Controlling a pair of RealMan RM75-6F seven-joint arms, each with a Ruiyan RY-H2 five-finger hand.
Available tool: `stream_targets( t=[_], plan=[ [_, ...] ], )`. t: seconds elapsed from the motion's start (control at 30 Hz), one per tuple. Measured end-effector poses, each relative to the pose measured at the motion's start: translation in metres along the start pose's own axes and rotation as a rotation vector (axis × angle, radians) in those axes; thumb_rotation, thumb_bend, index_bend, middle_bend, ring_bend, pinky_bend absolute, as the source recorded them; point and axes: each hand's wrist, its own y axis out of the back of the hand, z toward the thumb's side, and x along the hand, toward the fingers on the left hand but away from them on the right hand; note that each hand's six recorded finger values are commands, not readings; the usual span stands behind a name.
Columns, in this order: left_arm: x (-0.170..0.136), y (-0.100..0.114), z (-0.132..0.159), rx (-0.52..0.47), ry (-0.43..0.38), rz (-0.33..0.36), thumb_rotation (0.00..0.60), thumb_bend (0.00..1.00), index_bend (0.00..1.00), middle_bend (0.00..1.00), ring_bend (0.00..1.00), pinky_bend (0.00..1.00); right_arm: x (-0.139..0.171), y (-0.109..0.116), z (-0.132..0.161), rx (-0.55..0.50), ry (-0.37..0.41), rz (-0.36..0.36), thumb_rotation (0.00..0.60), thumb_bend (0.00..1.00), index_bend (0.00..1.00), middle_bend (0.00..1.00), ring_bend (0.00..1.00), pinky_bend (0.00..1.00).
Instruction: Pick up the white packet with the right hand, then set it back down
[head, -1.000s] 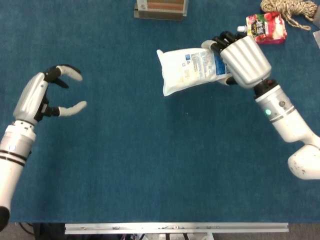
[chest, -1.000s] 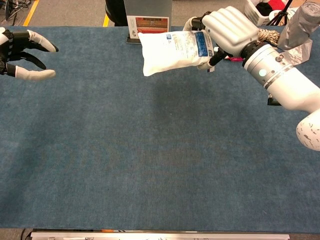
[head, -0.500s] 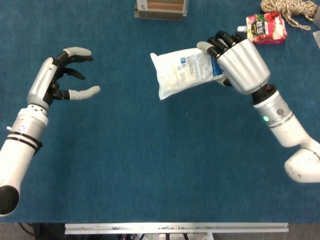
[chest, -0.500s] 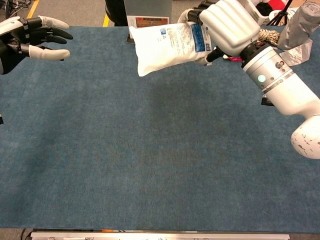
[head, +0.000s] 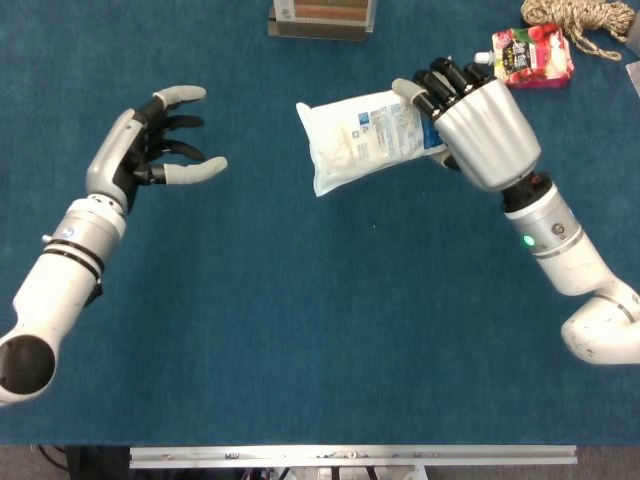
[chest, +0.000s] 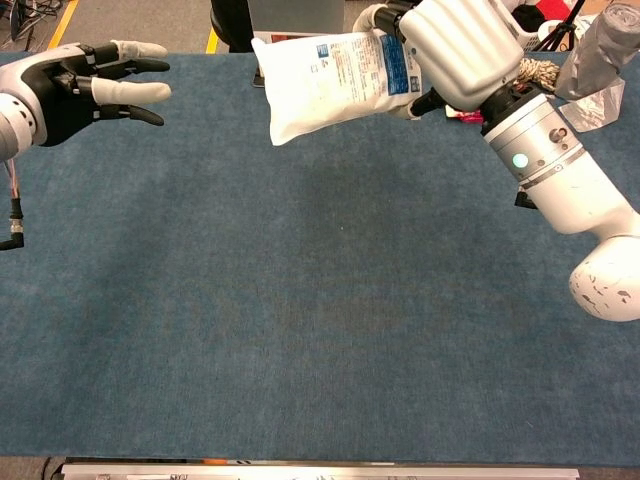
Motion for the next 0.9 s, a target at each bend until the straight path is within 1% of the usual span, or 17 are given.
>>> stream_targets(
  t=[0.27, 0.43, 0.67, 0.9],
  plan=[
    [0.014, -0.019, 0.001, -0.072, 0.090, -0.060, 0.600, 0.14, 0.16, 0.10, 0.17, 0.39, -0.003, 0.000, 0.002, 0.010, 0.002, -0.027, 0.600, 0.00, 0.53, 0.62, 0.57, 0.56],
    [0.021, -0.035, 0.004, -0.089, 0.129, -0.109, 0.600, 0.14, 0.16, 0.09, 0.17, 0.39, -0.006, 0.001, 0.004, 0.009, 0.006, -0.033, 0.600, 0.00, 0.53, 0.62, 0.57, 0.56],
    [0.025, -0.054, 0.016, -0.084, 0.129, -0.164, 0.600, 0.14, 0.16, 0.09, 0.17, 0.39, -0.013, 0.004, 0.009, 0.003, 0.012, -0.050, 0.600, 0.00, 0.53, 0.62, 0.57, 0.56],
    [0.029, -0.066, 0.023, -0.107, 0.115, -0.191, 0.600, 0.14, 0.16, 0.10, 0.17, 0.39, -0.019, 0.006, 0.016, 0.002, 0.030, -0.059, 0.600, 0.00, 0.53, 0.62, 0.57, 0.56]
  ],
)
